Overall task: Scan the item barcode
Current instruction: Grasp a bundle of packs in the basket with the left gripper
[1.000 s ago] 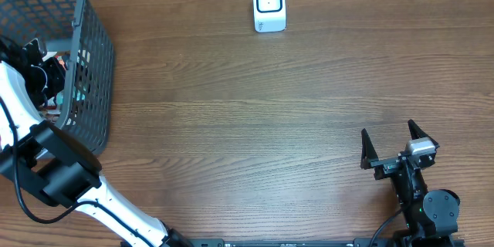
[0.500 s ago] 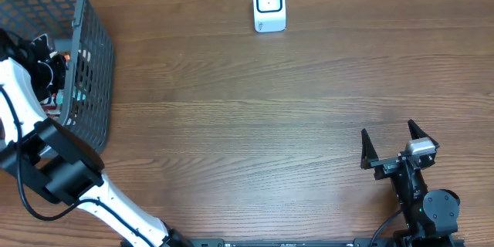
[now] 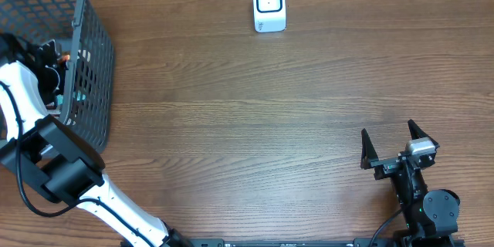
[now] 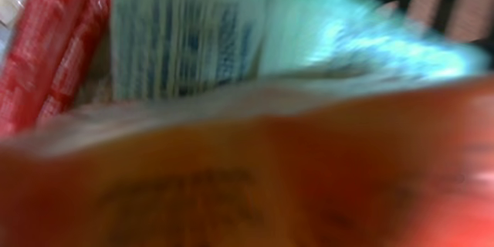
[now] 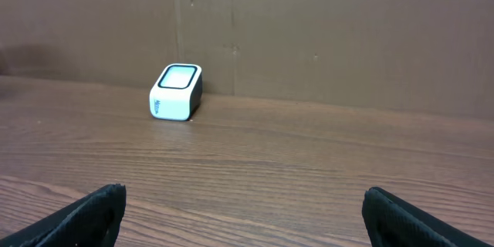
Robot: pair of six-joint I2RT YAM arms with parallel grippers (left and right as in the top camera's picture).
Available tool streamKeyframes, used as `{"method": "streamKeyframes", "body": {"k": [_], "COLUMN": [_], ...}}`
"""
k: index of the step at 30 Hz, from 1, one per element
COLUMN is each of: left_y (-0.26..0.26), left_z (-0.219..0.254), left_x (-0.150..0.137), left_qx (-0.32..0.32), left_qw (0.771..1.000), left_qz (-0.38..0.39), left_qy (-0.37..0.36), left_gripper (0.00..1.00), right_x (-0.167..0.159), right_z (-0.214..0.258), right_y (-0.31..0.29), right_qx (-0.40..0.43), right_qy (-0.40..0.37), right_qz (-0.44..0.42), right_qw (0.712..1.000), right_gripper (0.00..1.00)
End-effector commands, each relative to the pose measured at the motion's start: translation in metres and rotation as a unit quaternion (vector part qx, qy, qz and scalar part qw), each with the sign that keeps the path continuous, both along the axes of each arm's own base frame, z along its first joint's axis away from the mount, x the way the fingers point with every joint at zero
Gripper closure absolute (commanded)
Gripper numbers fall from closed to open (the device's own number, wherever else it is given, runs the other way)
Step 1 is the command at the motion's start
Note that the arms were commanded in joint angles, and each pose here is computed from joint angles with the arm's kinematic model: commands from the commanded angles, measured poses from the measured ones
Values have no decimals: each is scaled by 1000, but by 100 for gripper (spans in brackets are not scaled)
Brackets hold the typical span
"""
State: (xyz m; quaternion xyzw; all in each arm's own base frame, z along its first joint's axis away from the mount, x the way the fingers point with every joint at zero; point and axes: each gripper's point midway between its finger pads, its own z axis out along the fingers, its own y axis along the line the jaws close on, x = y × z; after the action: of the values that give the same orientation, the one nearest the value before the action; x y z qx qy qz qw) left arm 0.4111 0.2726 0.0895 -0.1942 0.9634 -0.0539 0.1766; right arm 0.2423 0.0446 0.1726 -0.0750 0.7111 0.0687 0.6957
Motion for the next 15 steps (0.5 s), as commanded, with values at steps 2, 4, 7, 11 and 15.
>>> {"method": "streamKeyframes", "body": {"k": [2,4,7,11,15], "left_y": [-5,-3,0,0,3], "left_z": [-22,-22,-20,-19,-7], "left_x": [-5,-3,0,1,4], "left_qx": [3,6,12,14,20], "left_qw": [1000,1000,1000,1000,1000], "left_qz": [-11,-9,-9,-9,-9], "left_qy": [20,16,9,7,0], "left_gripper": [12,19,31,39,46], "right_x": [0,0,0,0,0], "right_z": [-2,-2,-2,-2,-2], "right_y": [-1,-1,-1,-1,-1], "right_qx": [-1,-1,-1,-1,-1], "right_qy": [-1,-1,-1,-1,-1], "right_qz": [-3,-3,-3,-3,-3], "right_qw": [1000,1000,1000,1000,1000], "right_gripper": [0,0,0,0,0]}}
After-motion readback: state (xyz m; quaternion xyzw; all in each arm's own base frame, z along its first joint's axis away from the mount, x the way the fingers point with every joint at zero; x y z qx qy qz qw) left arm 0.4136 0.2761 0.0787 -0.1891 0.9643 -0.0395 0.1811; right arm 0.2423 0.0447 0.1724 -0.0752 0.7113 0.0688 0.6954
